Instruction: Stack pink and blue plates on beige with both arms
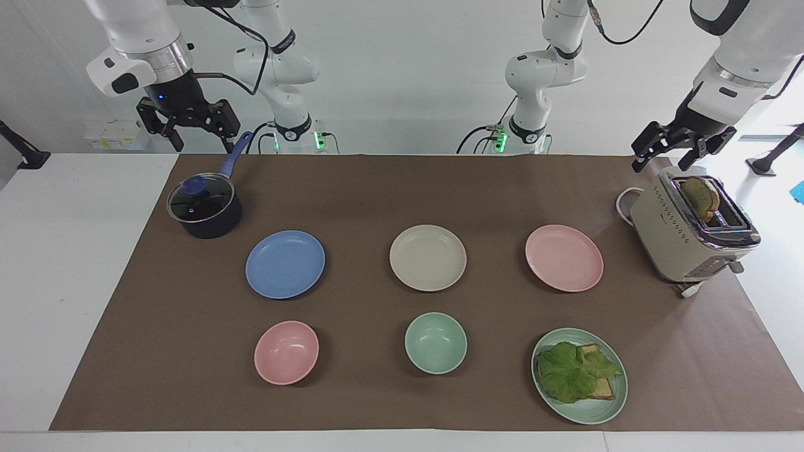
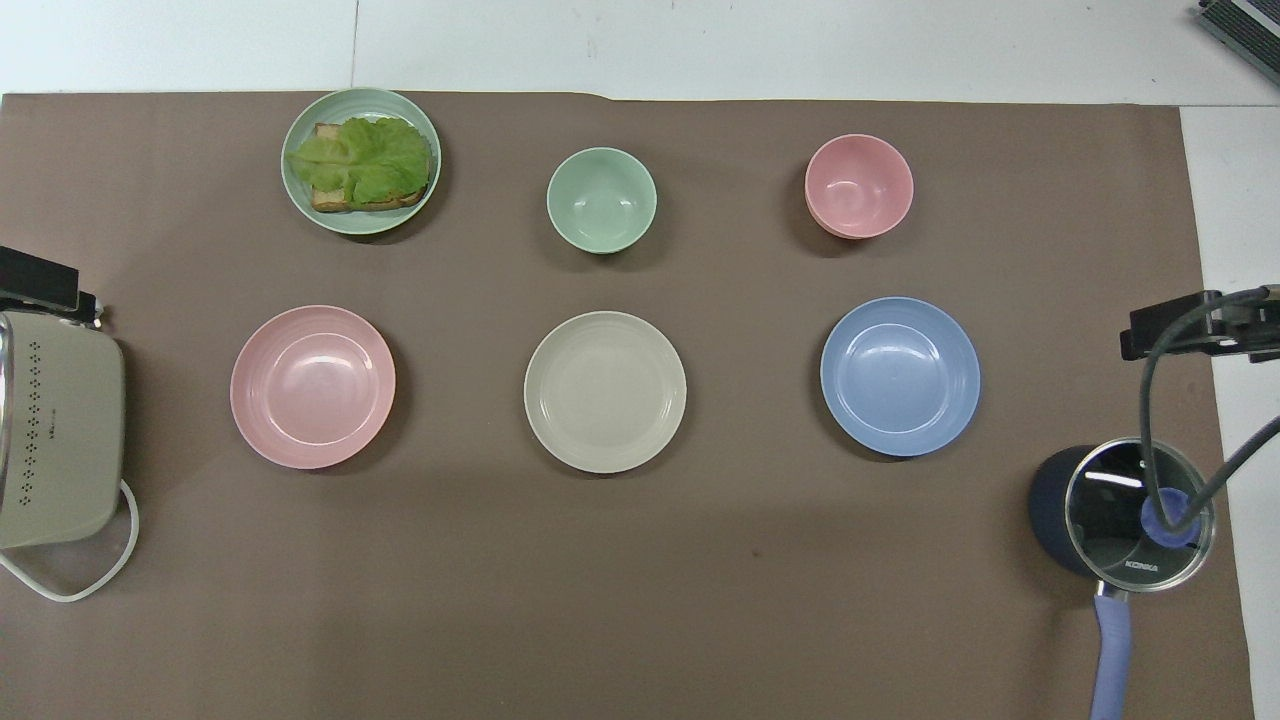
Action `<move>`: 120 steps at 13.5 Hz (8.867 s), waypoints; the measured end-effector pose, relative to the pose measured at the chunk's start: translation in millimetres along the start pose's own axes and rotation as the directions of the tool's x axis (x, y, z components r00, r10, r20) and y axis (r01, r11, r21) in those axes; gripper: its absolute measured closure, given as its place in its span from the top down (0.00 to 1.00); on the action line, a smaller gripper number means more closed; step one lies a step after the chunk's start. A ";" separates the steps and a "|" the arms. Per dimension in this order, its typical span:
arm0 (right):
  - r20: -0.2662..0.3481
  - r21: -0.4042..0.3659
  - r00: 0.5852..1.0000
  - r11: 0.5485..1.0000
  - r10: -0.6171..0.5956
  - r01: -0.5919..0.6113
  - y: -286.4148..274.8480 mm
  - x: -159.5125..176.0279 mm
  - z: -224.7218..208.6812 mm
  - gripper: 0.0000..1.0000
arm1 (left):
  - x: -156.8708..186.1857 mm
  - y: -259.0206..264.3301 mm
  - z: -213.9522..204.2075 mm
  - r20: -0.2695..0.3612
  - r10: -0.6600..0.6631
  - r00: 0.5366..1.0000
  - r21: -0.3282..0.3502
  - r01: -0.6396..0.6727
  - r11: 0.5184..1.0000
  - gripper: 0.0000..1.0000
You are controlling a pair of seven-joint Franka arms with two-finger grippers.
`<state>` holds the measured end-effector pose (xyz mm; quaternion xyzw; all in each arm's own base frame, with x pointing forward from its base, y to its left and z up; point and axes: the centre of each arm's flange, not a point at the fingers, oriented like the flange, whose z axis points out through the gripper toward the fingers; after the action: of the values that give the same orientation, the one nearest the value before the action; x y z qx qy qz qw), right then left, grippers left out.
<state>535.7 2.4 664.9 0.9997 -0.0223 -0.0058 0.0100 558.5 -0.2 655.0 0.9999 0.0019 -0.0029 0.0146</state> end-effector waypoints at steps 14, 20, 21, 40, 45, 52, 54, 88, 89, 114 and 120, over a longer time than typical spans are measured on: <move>0.000 0.000 1.000 1.000 0.000 0.000 0.0 0.0 0.0 1.00 | -0.1 -4.3 0.2 0.001 -0.008 1.000 0.000 0.008 1.000 1.00; 0.000 0.000 1.000 1.000 0.000 0.000 0.0 0.0 0.0 1.00 | -1.3 -7.3 7.3 0.019 -0.019 1.000 0.001 0.019 1.000 1.00; 0.000 0.000 1.000 1.000 0.000 0.000 0.0 0.0 0.0 1.00 | -2.6 -9.4 20.9 0.044 -0.023 0.999 0.003 0.023 1.000 1.00; 0.000 0.000 1.000 1.000 0.001 -0.001 0.0 0.0 0.0 1.00 | -29.7 -45.1 332.5 0.139 -0.160 0.977 0.011 0.160 0.987 1.00; 0.000 0.000 1.000 1.000 0.001 -0.001 0.0 0.0 0.0 1.00 | -28.7 -42.2 331.8 0.113 -0.337 0.935 0.031 0.336 0.941 1.00; 0.002 0.000 1.000 1.000 0.001 -0.001 0.0 0.0 1.0 1.00 | -28.3 -41.5 337.7 0.115 -0.350 0.929 0.032 0.349 0.937 0.69; 0.003 0.000 1.000 1.000 0.001 -0.001 0.0 0.0 1.3 1.00 | -28.2 -40.0 337.7 0.115 -0.348 0.931 0.032 0.346 0.938 0.44; 0.003 0.000 1.000 1.000 0.001 -0.001 0.1 -0.2 1.4 1.00 | -47.4 273.6 317.9 0.121 -0.111 0.986 -0.149 0.129 0.980 0.05; 0.003 0.000 1.000 1.000 0.001 -0.001 0.1 -0.2 1.4 1.00 | -48.7 278.2 320.9 0.118 -0.105 0.988 -0.151 0.122 0.981 0.05; -0.081 0.004 0.997 1.000 0.010 -0.010 16.7 34.6 165.9 1.00 | 26.3 24.4 47.4 -0.009 -0.031 0.999 0.034 0.032 0.999 1.00; -0.123 0.002 0.992 1.000 -0.019 0.020 12.2 60.5 308.5 1.00 | 6.7 26.0 20.7 -0.031 -0.029 0.999 0.039 0.030 0.999 1.00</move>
<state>591.8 -18.5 356.1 0.9983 -0.0118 0.0556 0.0095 565.2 -26.8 635.1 0.9998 0.0169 0.0122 -0.0051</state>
